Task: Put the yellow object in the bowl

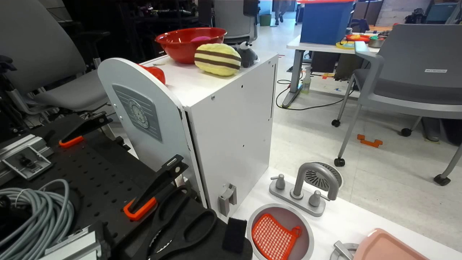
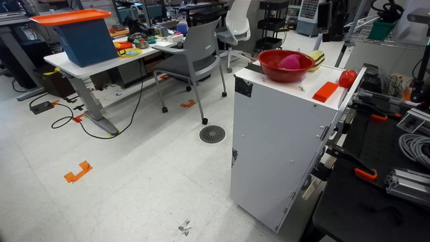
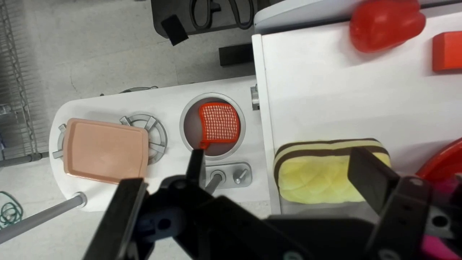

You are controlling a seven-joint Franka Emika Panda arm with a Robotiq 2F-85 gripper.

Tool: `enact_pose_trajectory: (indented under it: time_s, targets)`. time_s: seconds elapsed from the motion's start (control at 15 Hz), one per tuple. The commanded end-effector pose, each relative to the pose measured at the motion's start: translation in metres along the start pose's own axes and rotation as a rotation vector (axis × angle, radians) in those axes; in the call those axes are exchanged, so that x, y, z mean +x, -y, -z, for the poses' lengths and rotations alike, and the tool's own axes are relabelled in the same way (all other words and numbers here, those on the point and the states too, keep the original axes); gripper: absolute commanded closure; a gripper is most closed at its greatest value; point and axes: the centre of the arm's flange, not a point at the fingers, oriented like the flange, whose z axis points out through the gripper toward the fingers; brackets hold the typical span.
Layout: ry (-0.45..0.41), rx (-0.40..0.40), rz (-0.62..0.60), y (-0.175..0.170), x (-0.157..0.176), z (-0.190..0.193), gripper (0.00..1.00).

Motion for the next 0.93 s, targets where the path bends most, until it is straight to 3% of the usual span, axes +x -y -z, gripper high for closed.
enact_pose_trajectory:
  time_s: [0.0,0.33,0.87]
  targets:
    - [-0.04,-0.012,0.026,-0.002,-0.009,0.003,0.0]
    - [-0.113,-0.017,0.088,0.0,-0.003,0.0,0.0]
    - [-0.104,0.017,0.163,0.012,-0.003,-0.008,0.0]
